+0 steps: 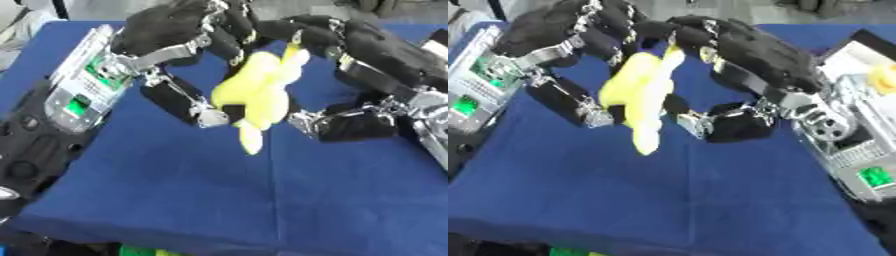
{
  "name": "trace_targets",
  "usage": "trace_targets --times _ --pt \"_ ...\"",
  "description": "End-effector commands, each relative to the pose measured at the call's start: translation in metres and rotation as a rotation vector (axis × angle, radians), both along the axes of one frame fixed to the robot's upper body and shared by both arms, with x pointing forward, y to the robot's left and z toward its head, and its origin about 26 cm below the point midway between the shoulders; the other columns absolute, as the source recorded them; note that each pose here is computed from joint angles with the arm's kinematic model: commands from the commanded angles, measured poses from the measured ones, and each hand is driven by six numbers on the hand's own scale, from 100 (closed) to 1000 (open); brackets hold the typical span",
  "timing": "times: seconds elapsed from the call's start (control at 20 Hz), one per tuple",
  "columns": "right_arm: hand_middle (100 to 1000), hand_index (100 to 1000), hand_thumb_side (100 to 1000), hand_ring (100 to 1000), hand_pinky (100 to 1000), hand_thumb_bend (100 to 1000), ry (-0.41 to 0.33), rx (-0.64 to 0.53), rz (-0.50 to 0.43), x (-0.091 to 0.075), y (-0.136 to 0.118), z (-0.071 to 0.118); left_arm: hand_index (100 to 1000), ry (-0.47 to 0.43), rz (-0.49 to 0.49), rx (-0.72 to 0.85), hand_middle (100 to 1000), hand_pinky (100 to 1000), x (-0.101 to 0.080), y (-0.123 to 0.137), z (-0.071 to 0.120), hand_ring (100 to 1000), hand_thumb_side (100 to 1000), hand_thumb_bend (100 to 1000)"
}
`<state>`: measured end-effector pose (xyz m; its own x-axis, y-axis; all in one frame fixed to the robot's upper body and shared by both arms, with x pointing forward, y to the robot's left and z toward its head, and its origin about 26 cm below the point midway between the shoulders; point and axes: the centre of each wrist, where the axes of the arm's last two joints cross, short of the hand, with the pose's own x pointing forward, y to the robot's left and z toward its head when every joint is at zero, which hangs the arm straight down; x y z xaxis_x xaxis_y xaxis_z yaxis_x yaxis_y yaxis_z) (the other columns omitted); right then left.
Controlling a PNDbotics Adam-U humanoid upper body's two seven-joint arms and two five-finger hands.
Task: Pick up the objects with one hand, pass them to the other hand, and then place them into the box on the other side of the table.
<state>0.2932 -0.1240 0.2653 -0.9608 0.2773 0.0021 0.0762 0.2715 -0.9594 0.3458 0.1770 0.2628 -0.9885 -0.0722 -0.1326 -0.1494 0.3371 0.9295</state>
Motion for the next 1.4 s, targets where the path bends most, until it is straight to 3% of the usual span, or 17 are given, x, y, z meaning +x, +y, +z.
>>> trace_targets --times 0.05,0.4,0.75,1.05,1.4 --pt "808 965 100 897 849 100 -0.077 -0.001 0.004 -0.004 -0.003 0.011 360 -0.024 0.022 0.018 328 675 0.003 0.003 0.006 391 267 100" --pt "786 919 100 886 849 100 -0.12 -0.018 -0.003 -0.003 -0.004 0.012 358 -0.012 0.057 0.026 327 675 0.01 0.006 0.0 389 267 100" --pt "770 908 104 895 850 100 -0.073 -0.064 -0.006 -0.005 0.0 0.01 355 -0.005 0.05 0.01 325 675 0.011 0.003 0.002 386 271 100" --pt "770 902 167 899 851 100 -0.038 -0.103 -0.01 -0.006 0.004 0.009 354 0.0 0.034 -0.005 325 675 0.009 -0.002 0.007 386 284 100" --pt "756 859 105 890 849 100 -0.039 -0.111 -0.01 -0.006 0.004 0.01 355 0.008 0.028 -0.013 326 676 0.008 -0.004 0.01 387 277 100"
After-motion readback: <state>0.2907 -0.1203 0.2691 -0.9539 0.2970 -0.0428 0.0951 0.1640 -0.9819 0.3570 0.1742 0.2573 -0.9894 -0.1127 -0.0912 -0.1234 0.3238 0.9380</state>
